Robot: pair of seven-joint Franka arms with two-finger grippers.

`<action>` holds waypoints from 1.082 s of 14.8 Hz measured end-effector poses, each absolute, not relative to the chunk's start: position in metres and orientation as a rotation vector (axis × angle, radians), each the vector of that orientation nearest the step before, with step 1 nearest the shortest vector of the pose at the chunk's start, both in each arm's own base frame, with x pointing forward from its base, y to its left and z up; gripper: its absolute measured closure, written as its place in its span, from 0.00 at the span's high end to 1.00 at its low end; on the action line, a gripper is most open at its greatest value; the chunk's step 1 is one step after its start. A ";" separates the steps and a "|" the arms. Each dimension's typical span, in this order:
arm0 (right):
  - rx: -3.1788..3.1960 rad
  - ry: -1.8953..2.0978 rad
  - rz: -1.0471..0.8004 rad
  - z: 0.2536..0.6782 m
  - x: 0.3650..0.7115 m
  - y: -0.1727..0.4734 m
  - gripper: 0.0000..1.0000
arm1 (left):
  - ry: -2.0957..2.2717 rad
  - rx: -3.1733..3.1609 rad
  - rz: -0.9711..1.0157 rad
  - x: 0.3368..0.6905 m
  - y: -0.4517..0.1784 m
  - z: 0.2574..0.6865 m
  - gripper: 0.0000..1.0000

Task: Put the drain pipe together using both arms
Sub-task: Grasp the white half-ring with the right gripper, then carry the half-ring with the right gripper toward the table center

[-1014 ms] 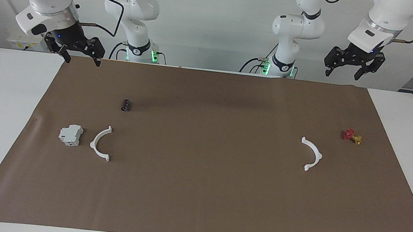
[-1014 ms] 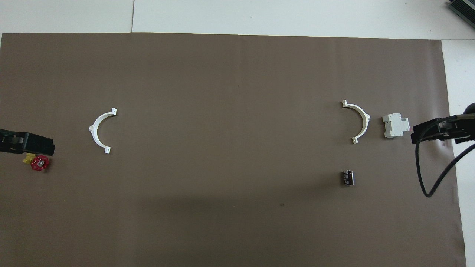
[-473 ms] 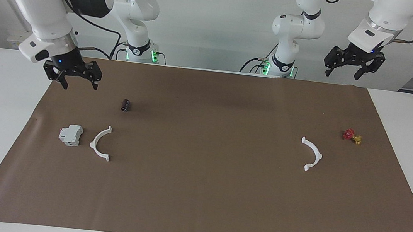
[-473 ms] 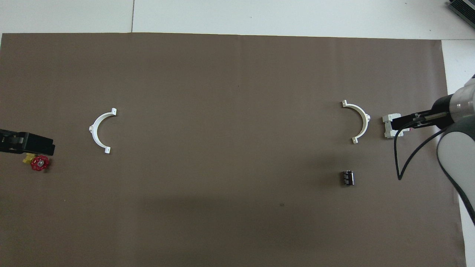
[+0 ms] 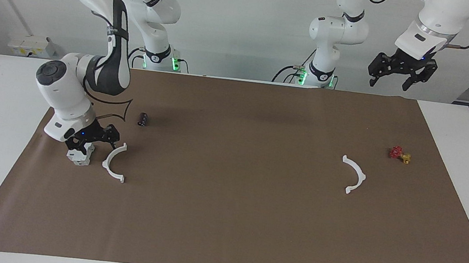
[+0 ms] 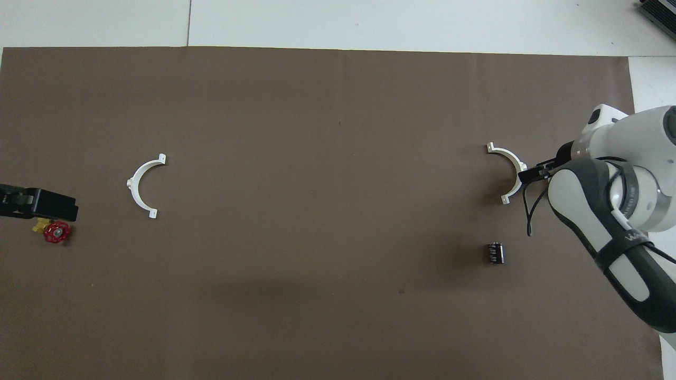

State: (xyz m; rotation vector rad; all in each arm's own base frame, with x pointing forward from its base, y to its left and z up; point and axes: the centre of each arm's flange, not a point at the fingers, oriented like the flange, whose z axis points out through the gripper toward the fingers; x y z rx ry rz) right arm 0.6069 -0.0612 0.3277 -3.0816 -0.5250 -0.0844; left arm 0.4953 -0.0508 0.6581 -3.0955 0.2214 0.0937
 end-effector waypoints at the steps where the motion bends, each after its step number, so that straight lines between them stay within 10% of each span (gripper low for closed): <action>1: -3.081 -0.529 -0.078 0.318 0.607 -0.060 1.00 | 0.221 -3.096 0.094 0.495 -0.051 0.658 1.00; 16: -3.040 -0.466 -0.110 0.286 0.609 -0.061 0.73 | 0.221 -3.096 0.094 0.495 -0.051 0.658 1.00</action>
